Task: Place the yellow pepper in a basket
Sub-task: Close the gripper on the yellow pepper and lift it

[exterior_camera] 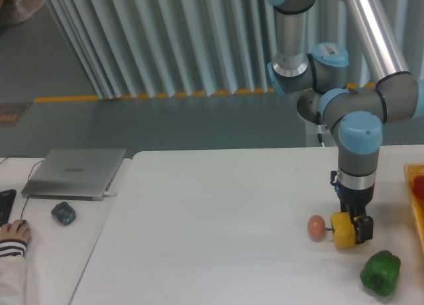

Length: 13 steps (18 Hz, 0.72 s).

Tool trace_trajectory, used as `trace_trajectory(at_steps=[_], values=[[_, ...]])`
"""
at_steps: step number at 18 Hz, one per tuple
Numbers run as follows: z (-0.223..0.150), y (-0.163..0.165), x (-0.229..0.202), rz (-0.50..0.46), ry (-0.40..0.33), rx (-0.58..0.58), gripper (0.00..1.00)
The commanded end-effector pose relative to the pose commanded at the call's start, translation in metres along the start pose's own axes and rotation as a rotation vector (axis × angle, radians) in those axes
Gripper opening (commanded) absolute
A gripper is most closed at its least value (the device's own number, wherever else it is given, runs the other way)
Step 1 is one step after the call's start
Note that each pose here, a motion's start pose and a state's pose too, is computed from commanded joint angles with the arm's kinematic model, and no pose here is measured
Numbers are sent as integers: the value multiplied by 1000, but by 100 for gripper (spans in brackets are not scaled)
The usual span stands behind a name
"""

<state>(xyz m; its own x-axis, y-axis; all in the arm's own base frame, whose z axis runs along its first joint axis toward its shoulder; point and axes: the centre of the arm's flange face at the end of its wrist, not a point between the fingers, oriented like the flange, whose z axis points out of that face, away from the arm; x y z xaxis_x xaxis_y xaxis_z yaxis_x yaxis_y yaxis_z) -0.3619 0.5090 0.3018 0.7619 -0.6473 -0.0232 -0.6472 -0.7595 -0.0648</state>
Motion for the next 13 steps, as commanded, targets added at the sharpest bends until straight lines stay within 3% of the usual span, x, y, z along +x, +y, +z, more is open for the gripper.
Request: trace_trajectory(at_steps=[13], values=[[-1, -4, -2, -21, -5, 20, 100]])
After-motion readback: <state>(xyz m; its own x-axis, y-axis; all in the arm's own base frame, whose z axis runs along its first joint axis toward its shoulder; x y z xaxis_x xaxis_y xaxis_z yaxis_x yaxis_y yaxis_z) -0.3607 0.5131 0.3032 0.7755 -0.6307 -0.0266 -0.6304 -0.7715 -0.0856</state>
